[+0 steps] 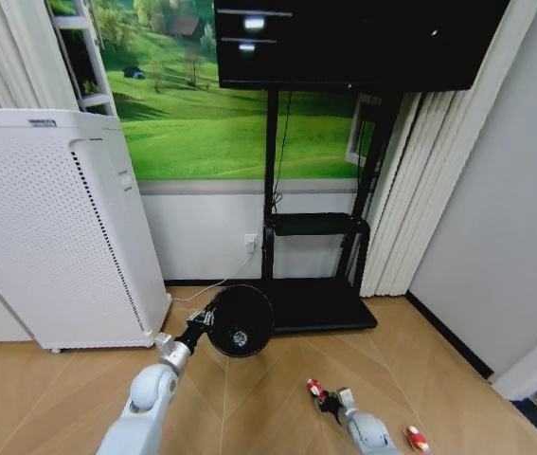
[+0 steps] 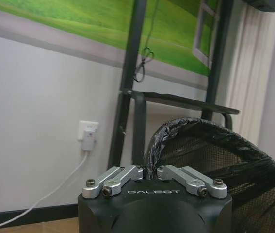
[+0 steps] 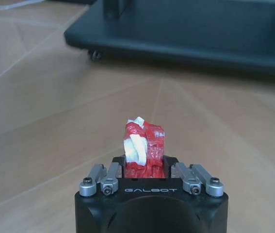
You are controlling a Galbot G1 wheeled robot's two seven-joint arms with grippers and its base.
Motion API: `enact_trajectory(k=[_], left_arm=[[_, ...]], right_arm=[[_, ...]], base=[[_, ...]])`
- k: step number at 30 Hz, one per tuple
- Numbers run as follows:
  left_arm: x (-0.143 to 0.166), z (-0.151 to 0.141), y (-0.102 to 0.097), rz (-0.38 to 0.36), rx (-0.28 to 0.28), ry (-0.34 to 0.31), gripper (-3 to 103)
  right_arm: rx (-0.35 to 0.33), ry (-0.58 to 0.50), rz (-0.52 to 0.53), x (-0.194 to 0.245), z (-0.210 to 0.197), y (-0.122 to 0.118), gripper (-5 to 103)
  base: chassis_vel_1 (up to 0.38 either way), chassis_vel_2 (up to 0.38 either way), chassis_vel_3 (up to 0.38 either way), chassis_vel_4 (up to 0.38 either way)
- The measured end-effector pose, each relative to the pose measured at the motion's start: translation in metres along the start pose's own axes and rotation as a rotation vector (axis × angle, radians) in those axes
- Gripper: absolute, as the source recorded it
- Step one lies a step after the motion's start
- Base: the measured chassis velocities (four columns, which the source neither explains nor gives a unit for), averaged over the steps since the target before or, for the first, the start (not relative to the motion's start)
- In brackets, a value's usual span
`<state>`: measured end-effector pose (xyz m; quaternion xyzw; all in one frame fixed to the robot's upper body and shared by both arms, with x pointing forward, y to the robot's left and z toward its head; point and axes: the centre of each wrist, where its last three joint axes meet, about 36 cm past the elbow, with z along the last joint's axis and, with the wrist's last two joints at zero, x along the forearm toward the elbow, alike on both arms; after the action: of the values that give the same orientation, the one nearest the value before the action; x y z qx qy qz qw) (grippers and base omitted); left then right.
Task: Pick up the trash bin and place the garbage on the floor into it.
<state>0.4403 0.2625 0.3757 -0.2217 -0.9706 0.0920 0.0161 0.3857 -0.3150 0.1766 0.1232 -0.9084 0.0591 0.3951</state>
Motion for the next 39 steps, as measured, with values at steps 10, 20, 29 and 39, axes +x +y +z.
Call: enact_trajectory(k=[10,20,29,39], left_arm=[[-0.059,0.014,0.016,0.134,-0.062,0.045,7],[-0.100,0.023,-0.003,0.148,-0.043,0.048,7],[-0.130,0.046,-0.032,0.157,-0.009,0.072,7],[-0.142,0.053,-0.054,0.181,0.000,0.076,7]], right_arm=[[-0.145,-0.216,0.202,0.074,-0.043,-0.064,38],[-0.209,-0.510,0.247,0.162,-0.129,-0.093,38],[-0.138,-0.706,0.058,0.219,-0.194,-0.040,38],[0.063,-0.695,-0.183,0.218,-0.215,0.051,38]], base=[[0.000,0.000,0.000,0.000],[0.000,0.000,0.000,0.000],[0.000,0.000,0.000,0.000],[0.000,0.000,0.000,0.000]])
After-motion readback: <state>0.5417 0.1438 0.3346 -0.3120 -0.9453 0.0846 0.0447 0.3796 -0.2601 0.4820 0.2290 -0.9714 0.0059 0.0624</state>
